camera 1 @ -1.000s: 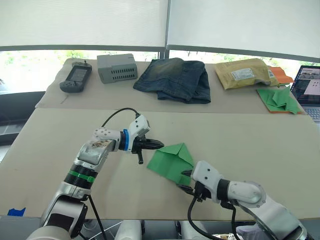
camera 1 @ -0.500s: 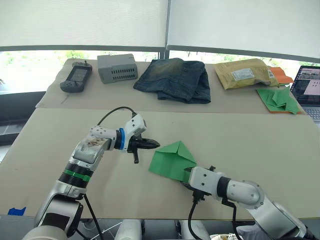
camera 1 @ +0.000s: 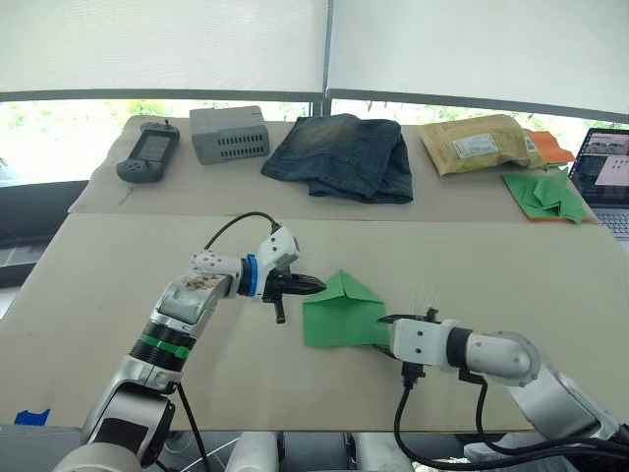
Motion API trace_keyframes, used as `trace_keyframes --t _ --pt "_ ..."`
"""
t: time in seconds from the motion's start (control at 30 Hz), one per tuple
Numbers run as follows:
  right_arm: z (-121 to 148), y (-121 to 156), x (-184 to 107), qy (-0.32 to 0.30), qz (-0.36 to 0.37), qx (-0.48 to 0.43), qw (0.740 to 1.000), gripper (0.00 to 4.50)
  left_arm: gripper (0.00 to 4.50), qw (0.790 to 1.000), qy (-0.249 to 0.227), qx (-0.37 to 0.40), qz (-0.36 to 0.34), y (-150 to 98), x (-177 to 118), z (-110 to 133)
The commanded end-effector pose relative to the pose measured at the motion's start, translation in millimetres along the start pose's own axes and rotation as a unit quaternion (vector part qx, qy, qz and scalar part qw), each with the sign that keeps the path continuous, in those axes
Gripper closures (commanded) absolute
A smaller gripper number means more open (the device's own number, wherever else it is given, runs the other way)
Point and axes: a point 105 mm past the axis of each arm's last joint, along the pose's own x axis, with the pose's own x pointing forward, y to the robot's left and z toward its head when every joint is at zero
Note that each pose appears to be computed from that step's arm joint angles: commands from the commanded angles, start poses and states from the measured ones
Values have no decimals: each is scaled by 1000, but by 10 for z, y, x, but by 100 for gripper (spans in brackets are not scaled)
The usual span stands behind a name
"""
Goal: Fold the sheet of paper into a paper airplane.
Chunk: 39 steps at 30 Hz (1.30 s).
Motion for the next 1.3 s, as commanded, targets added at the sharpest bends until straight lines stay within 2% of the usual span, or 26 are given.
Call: trace_keyframes --t 0.03,0.1,0.27,0.33,0.43,0.53,0.57,0.6,0.77,1.0,1.3 --pt "42 -75 -201 -4 -6 -6 1000 223 450 999 -11 31 18 69 47 112" --pt "17 -83 -299 1 -6 24 1000 223 450 999 -8 33 26 111 81 95" --pt "68 -58 -467 -29 -23 173 984 223 450 999 -5 37 24 131 174 63" --pt "64 -10 -492 -35 -24 242 969 223 450 999 2 44 20 122 214 32" --pt "104 205 -456 -42 4 332 942 223 450 998 23 50 19 113 261 -48" --pt "149 309 -375 -53 4 396 917 223 450 997 43 57 24 132 280 -129" --pt "147 316 -356 -52 0 403 914 223 450 997 45 57 25 133 283 -139" --pt "137 347 -319 -48 -2 415 909 276 450 997 50 58 28 145 286 -158" --pt "56 377 -186 -37 -33 451 891 442 450 995 64 65 31 160 318 -209" --pt "-10 377 5 -31 -66 460 885 447 450 995 67 70 25 106 394 -240" --pt "12 312 103 -79 -131 475 867 447 450 993 79 81 18 88 399 -285"
